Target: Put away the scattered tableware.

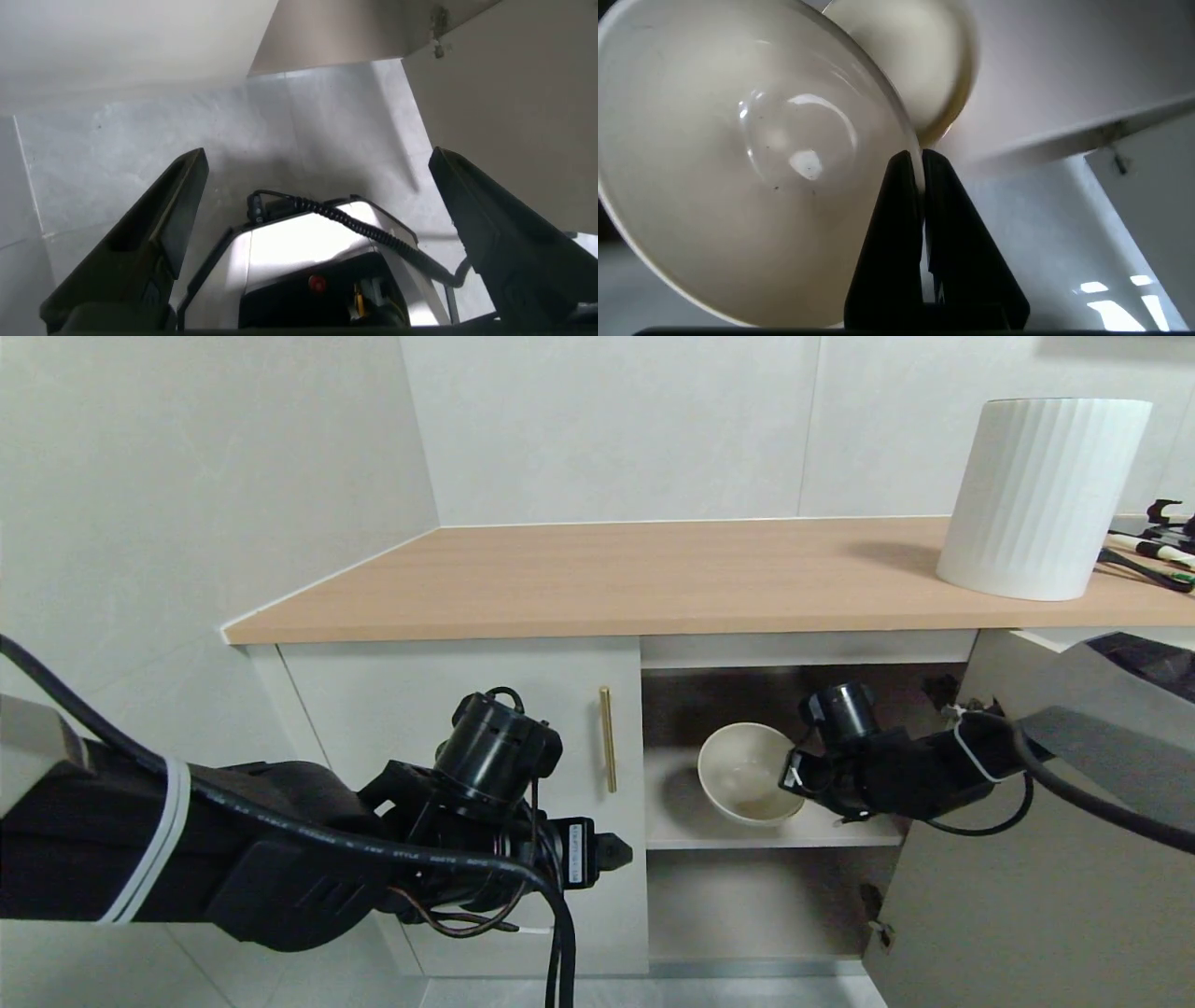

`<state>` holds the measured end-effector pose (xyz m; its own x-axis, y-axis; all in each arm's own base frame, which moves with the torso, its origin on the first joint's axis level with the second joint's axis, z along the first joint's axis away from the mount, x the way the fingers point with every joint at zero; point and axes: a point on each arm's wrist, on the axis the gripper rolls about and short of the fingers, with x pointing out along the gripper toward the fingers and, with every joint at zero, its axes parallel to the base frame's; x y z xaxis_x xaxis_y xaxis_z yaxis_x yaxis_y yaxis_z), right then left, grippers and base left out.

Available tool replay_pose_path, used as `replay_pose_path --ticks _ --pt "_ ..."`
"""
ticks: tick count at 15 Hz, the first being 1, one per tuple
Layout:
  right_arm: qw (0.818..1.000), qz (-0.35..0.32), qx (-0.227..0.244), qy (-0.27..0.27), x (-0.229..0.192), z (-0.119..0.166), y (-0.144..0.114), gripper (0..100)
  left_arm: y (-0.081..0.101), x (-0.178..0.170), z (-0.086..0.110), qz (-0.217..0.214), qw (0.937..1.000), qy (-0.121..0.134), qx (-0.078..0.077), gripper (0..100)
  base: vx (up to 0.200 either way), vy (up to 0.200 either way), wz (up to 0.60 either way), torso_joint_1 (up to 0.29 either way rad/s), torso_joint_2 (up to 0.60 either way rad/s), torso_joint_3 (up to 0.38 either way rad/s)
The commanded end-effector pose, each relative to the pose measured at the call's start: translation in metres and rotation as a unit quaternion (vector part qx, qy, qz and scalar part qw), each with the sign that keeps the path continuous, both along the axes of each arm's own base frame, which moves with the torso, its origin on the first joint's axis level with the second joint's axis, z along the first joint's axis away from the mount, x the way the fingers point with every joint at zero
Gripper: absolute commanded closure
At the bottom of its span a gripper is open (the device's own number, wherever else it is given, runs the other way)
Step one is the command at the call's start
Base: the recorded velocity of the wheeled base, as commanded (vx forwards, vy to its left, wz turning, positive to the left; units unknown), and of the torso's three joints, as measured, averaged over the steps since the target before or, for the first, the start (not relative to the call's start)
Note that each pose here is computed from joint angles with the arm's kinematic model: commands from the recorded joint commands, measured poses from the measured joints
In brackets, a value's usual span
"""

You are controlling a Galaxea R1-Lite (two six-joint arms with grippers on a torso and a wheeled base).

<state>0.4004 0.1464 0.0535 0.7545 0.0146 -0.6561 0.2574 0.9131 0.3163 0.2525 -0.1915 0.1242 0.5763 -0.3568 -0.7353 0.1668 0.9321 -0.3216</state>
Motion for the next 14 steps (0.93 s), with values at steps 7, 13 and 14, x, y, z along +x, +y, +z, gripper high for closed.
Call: replay_pose_path --ticks 7,13,14 --pt "0.999 -0.049 -0.006 0.001 0.038 -0.037 -0.012 100 0.000 0.001 0.000 0.002 1.0000 0.000 0.000 0 0.000 0.000 0.00 0.000 0.00 0.000" --pt "0.999 -0.053 -0.007 -0.002 0.044 -0.042 -0.010 100 0.000 0.002 -0.001 0.007 1.0000 0.002 -0.003 0 0.000 0.000 0.00 0.000 0.00 0.000" --pt "0.999 -0.053 -0.009 -0.003 0.044 -0.041 -0.010 100 0.000 0.002 -0.001 0.007 1.0000 0.003 -0.002 0 0.000 0.000 0.00 0.000 0.00 0.000"
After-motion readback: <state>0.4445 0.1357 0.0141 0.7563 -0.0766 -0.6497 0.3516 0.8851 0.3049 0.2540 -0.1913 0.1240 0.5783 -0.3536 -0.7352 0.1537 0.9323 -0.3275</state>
